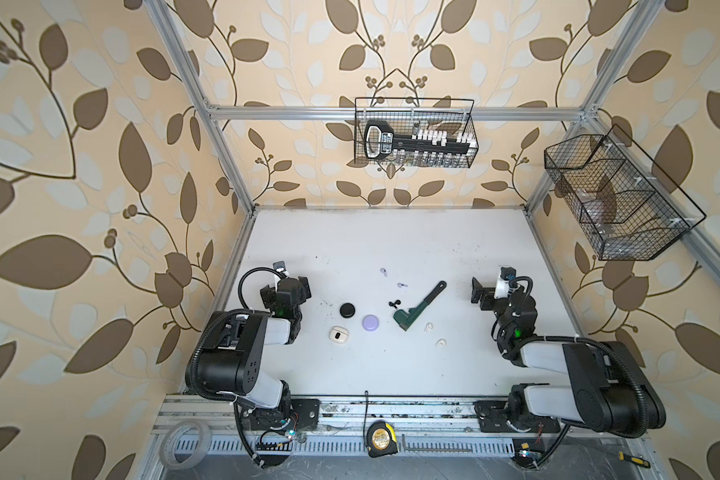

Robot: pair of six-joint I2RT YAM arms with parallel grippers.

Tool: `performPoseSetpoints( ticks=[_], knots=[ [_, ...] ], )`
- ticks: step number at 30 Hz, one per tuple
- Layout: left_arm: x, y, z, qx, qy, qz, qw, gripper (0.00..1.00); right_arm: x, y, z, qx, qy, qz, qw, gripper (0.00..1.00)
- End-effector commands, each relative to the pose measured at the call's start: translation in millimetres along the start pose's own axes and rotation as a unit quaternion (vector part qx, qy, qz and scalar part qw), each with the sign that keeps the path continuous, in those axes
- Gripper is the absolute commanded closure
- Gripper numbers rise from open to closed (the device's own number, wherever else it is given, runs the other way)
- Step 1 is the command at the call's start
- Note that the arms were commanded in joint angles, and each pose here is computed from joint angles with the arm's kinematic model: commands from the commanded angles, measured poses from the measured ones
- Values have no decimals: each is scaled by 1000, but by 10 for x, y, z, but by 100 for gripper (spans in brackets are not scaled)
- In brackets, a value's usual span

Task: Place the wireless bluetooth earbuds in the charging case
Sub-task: 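Raise both arms from the rest pose toward the table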

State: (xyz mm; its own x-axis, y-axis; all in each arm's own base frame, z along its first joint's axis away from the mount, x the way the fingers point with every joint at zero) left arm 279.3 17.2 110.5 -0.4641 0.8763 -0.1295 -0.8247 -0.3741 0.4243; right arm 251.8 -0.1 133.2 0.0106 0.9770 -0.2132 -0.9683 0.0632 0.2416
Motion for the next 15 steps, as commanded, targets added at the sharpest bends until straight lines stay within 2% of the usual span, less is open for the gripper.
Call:
performPoseSetpoints(
  ticks=[1,15],
  knots=[
    [-15,8,139,-27,18,-3,999,1,-7,-8,67,-16,10,-8,1000,0],
    [-16,-13,141,-26,18,1,999,1,-53,-65,109,-6,1,5,1000,0]
  ],
)
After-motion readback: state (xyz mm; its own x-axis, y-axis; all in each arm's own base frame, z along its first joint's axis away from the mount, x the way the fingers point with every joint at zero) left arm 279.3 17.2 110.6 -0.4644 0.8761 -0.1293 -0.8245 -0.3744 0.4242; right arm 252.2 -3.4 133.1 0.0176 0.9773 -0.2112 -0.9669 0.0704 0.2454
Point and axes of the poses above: each gripper's point midway between its finger pads, its own y axis back along the fingers, its own x axis along the line the jaws close on, z = x × y, the point moved 10 cm from there along y, back along the fingers, and after that the axes turned 11 degrees about y, right-handed, at the moved point
